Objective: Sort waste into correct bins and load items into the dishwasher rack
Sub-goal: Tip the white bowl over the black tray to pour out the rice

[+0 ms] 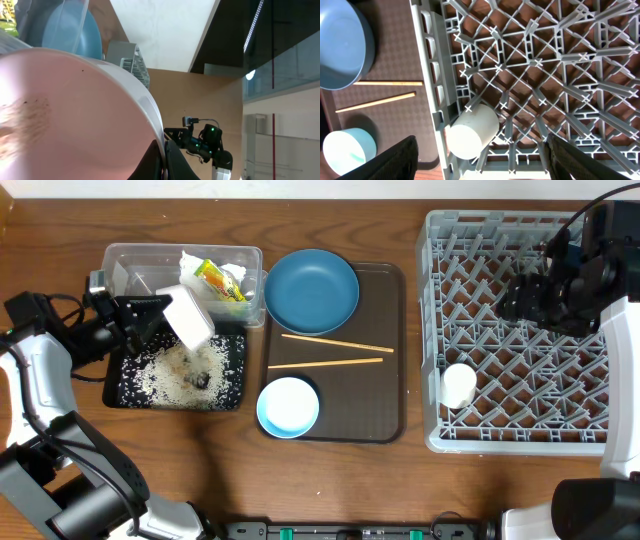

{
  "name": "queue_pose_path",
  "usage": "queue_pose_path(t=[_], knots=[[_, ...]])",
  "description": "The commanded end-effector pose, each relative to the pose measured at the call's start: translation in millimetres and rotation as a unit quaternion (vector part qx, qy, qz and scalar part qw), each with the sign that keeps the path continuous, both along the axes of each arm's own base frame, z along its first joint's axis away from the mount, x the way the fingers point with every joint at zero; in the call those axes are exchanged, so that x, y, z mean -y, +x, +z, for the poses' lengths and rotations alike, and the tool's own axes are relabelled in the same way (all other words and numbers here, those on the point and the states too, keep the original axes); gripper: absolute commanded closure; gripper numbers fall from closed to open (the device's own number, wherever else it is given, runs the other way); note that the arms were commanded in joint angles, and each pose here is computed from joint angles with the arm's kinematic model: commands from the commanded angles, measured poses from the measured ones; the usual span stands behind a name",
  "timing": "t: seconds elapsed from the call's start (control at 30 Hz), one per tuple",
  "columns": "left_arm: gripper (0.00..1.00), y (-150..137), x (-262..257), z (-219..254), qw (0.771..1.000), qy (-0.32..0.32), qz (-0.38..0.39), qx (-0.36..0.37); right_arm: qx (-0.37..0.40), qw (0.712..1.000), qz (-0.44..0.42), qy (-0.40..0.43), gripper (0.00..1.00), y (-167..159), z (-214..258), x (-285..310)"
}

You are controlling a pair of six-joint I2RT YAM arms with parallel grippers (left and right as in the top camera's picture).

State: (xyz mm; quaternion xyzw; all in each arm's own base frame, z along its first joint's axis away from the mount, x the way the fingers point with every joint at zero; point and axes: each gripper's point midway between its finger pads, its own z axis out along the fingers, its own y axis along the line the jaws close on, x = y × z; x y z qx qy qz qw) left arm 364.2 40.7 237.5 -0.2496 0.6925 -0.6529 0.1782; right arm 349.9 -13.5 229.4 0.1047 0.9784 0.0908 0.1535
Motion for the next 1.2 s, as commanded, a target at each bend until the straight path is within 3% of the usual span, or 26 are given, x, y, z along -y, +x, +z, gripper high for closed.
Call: queue_pose_path(t=[0.0,0.4,0.6,0.8,0.87,0.93,1.17], knots=[[0.94,0.8,-1.9,2.3,1.0,-0.016,0.0,0.003,0.014,1.0,0.008,-0.002,0.22,0.2,8.2,-0.5],[0.94,1.4,-3.8,-5.1,1.0,-0.002,0.005,-0.015,0.013,1.0,0.008,-0.002,0.22,-0.3,8.0,-0.5],[0.94,0.5,-21.6,-24.6,0.996,0.028,0.038,-0.069,0.014,1.0,0.008,-0.002,0.21,0.2,8.4,-0.5],[0.94,-0.8,-19.6,-11.2,0.998,-0.006,0.032,-0.05,0.016,1.0,0.008,-0.003,0.21,1.1,8.7,-0.4],[0.94,4.9,-26.9,-22.1,0.997,0.039,0.042,-0.047,0.016,1.0,0.008,-0.003,0.21,1.2,8.6,-0.4],[0.94,6.4,-35.0,-40.6,0.991,0.075,0.062,-0.091,0.016,1.0,0.008,-0.003,0.2,1.3,8.6,-0.3],[0.94,7.5,-6.8,-25.9,0.996,0.046,0.022,-0.07,0.017,1.0,0.008,-0.003,0.2,1.5,8.7,-0.3]])
